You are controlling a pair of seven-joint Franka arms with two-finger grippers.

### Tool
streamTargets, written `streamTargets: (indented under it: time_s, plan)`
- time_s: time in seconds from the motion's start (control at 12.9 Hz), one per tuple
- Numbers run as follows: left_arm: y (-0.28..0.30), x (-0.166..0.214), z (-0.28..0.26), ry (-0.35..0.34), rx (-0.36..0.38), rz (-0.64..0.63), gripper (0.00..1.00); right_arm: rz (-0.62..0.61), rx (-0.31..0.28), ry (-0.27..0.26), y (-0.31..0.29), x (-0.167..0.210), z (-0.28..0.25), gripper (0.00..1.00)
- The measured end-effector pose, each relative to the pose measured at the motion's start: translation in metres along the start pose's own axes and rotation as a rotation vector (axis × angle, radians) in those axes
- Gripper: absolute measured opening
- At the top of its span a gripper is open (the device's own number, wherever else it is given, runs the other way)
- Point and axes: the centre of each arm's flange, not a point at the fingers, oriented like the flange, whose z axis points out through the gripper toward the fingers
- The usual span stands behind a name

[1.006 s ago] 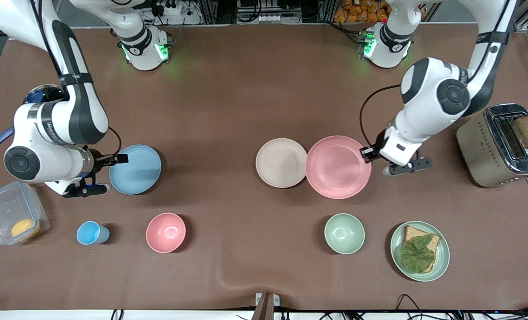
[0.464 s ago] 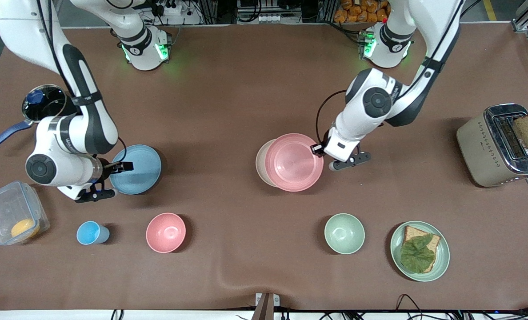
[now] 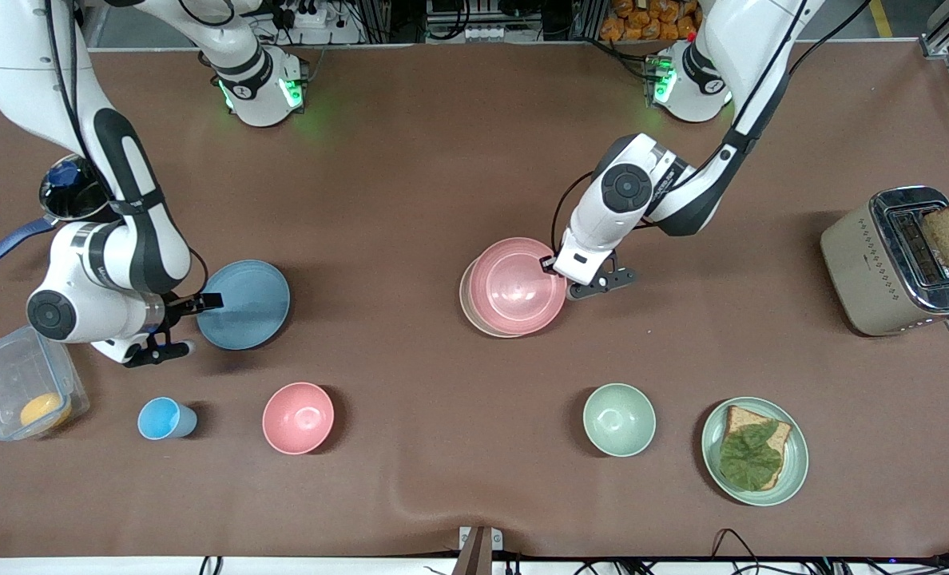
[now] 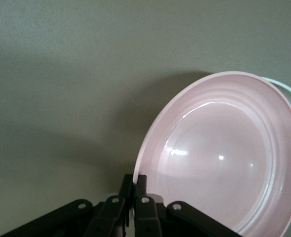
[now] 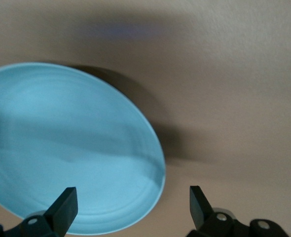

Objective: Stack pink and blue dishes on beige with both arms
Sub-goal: 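Carry the pink plate with the left gripper onto the beige plate, then open the left gripper and withdraw while the right gripper lifts the blue plate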

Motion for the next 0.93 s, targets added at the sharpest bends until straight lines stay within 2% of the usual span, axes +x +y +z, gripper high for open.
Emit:
streamTargets:
  time_s: [0.46, 0.54, 0.7, 0.77, 0.93]
  plan:
    - [0.007, -0.001, 0.018, 0.015, -0.063, 0.003, 0.05, 0.015, 0.070, -0.041, 0.007, 0.003, 0.041, 1.00]
    - [0.008, -0.002, 0.021, 0.013, -0.065, 0.003, 0.05, 0.018, 0.077, -0.041, 0.007, 0.003, 0.043, 0.91]
    - [0.009, -0.002, 0.023, 0.013, -0.069, 0.004, 0.05, 0.023, 0.088, -0.037, 0.006, 0.003, 0.043, 0.65]
    - [0.009, -0.002, 0.023, 0.013, -0.069, 0.004, 0.12, 0.022, 0.090, -0.037, 0.006, 0.003, 0.043, 0.55]
    - [0.013, -0.001, 0.019, 0.019, -0.080, -0.019, 0.35, 0.004, 0.094, -0.035, 0.006, 0.003, 0.043, 0.30]
